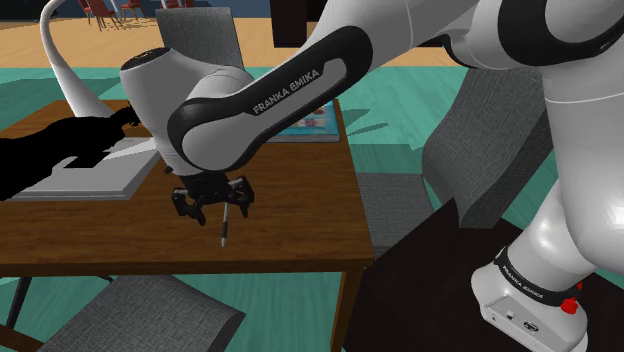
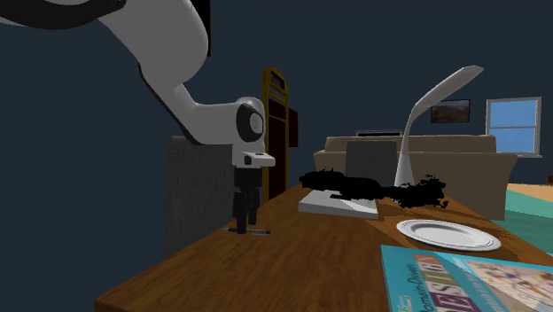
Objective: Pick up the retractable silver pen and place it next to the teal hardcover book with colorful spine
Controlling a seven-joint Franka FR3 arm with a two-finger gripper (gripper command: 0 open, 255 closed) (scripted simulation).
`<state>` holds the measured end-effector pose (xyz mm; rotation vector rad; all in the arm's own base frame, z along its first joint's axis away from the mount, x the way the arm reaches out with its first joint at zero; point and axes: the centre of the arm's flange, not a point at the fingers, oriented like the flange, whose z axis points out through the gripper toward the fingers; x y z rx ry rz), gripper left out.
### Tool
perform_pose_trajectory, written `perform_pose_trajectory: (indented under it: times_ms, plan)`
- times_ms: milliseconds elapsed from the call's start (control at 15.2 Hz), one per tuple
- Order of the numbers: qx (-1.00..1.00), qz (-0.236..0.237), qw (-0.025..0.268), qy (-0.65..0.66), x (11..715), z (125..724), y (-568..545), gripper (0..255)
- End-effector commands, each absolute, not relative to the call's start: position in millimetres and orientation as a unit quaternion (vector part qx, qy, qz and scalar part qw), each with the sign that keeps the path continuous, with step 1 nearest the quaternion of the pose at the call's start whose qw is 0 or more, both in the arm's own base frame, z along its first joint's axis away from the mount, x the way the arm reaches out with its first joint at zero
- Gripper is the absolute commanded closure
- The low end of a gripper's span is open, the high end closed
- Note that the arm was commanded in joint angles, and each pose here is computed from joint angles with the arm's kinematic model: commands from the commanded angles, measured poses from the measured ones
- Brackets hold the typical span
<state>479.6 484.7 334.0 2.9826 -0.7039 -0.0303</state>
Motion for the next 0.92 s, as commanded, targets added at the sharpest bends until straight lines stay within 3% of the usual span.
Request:
perform_pose_trajectory:
  times_ms: [0, 858]
  plan:
    - [0.972, -0.01, 0.038, -0.23, 479.6, 334.0, 484.7, 255]
    - [0.972, -0.01, 0.038, -0.23, 479.6, 355.1, 484.7, 255]
